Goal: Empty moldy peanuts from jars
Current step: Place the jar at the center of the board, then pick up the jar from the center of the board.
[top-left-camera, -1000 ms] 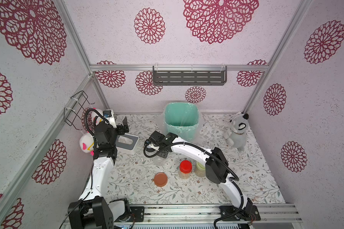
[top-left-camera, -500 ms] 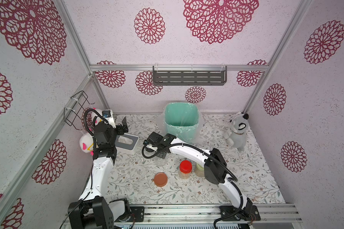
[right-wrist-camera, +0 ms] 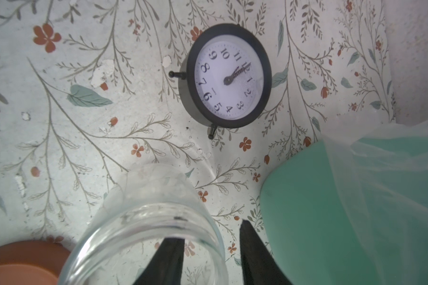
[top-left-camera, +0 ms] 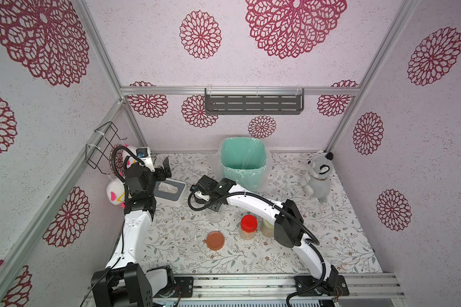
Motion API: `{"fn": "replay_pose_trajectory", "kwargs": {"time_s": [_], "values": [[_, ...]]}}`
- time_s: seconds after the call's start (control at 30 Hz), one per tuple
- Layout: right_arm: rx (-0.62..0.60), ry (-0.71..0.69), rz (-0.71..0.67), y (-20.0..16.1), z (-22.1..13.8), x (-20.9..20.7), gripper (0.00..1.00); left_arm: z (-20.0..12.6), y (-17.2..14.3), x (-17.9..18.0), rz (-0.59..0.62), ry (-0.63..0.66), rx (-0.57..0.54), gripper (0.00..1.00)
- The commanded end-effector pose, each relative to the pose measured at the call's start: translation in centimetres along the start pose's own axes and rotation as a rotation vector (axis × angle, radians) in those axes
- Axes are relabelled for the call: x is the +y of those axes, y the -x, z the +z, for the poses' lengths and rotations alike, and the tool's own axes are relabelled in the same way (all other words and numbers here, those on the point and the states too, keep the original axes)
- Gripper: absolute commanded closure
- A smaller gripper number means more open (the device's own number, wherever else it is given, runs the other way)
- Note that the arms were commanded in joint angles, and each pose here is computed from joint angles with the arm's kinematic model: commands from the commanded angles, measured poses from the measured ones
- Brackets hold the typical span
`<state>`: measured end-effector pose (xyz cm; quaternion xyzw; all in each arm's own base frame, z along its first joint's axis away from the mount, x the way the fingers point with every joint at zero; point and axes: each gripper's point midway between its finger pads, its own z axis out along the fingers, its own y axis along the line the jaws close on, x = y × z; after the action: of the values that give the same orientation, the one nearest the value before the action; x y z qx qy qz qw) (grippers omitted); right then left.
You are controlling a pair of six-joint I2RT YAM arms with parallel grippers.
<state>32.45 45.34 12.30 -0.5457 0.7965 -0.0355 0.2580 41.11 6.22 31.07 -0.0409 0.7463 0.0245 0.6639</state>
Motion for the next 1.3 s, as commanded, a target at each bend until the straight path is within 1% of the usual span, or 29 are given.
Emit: {"fn": "replay_pose_trajectory", "kwargs": {"time_s": [0.0, 0.2, 0.27, 0.33, 0.37, 0.43, 0.53, 0.73, 0.9, 1.03, 1.13, 1.27], "values": [[-0.130, -0.008, 0.092, 2.4, -5.1, -1.6, 0.56, -0.7, 2.2, 0.5, -0.012, 0.013, -0.047, 0.02], [-0.282, 0.030, 0.182, 3.8, -8.7, -1.9, 0.46, -1.1, 2.7, 0.0, 0.001, -0.012, -0.059, 0.03], [-0.335, 0.044, 0.208, 4.0, -9.9, -1.9, 0.38, -1.2, 2.7, -0.3, 0.004, -0.028, -0.060, 0.03], [-0.386, 0.046, 0.239, 3.9, -11.2, -2.2, 0.25, -1.3, 2.7, -0.7, 0.012, -0.052, -0.061, 0.03], [-0.405, 0.046, 0.248, 3.7, -11.8, -2.2, 0.21, -1.2, 2.6, -0.9, 0.017, -0.069, -0.058, 0.03], [-0.437, 0.041, 0.277, 3.0, -12.9, -2.5, 0.10, -1.4, 2.2, -2.4, 0.058, -0.155, -0.050, 0.03], [-0.477, 0.038, 0.299, 1.5, -14.5, -2.6, 0.01, -1.8, 1.4, -4.4, 0.094, -0.267, -0.033, 0.03], [-0.528, 0.044, 0.363, -1.8, -17.3, -3.0, 0.01, -2.1, 1.0, -6.4, 0.090, -0.387, -0.028, 0.03], [-0.515, 0.053, 0.434, -5.4, -18.2, -3.2, 0.01, -2.7, 0.6, -8.3, 0.105, -0.486, -0.031, 0.03], [-0.473, 0.063, 0.480, -8.8, -17.8, -2.8, 0.01, -3.0, -0.1, -9.8, 0.116, -0.562, -0.020, 0.03], [-0.429, 0.067, 0.525, -11.3, -17.3, -2.6, 0.01, -3.4, -0.9, -11.1, 0.145, -0.610, -0.002, 0.03], [-0.393, 0.075, 0.558, -13.5, -16.7, -1.9, 0.01, -3.5, -1.6, -12.2, 0.159, -0.644, 0.012, 0.03]]}}
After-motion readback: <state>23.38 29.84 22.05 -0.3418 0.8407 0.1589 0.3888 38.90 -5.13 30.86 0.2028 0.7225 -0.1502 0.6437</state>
